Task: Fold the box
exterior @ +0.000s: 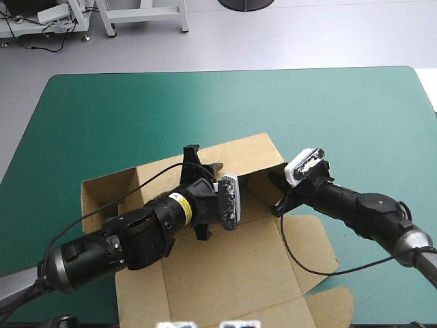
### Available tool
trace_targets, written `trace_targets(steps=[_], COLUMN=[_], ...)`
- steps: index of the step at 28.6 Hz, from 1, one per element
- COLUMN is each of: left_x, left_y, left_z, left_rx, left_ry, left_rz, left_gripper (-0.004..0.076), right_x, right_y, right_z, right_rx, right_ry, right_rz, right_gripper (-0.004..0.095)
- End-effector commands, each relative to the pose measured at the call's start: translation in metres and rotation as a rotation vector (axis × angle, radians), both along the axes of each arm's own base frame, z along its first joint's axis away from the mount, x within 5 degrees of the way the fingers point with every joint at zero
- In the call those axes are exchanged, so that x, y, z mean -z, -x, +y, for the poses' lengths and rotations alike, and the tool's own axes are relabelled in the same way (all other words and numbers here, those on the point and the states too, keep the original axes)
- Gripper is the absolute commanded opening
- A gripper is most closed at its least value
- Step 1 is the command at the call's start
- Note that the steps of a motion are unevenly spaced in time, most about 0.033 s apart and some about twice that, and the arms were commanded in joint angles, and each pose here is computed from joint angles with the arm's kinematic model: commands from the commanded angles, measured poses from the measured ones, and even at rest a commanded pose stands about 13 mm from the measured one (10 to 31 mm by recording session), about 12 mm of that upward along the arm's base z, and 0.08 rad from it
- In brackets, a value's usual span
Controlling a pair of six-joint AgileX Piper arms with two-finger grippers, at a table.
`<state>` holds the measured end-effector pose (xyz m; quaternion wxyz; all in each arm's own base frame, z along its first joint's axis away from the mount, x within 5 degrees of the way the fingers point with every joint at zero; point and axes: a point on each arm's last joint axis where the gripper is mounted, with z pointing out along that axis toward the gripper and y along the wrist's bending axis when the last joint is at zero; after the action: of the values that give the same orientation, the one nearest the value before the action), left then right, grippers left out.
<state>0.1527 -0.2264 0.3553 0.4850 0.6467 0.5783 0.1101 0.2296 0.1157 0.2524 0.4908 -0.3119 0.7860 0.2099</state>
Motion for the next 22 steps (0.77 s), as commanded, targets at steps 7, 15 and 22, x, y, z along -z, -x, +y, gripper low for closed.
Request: trace_targets(steps=[7,15,22], left_x=[-0.029,-0.053,-0.081], left_y=[0.021,0.019,0.02], left_z=[0.004,0.029,0.069], left_rx=[0.036,-0.114,-0.295], left_ry=[0.153,0.287,0.414], left_rz=[-0.017,-0.074,-0.209], left_gripper=[0.0358,0.0335,0.0335], right_x=[-0.019,-0.043,-0.048], right_y=[-0.006,-0.024,-0.029], right_z=[-0.003,-0.014,-0.02], right_rx=[0.117,0.284,0.356], right_ry=[-0.09,-0.043,-0.018], right_rz=[-0.009,-0.08,-0.094], right_gripper=[-0.002,-0.002,-0.0024])
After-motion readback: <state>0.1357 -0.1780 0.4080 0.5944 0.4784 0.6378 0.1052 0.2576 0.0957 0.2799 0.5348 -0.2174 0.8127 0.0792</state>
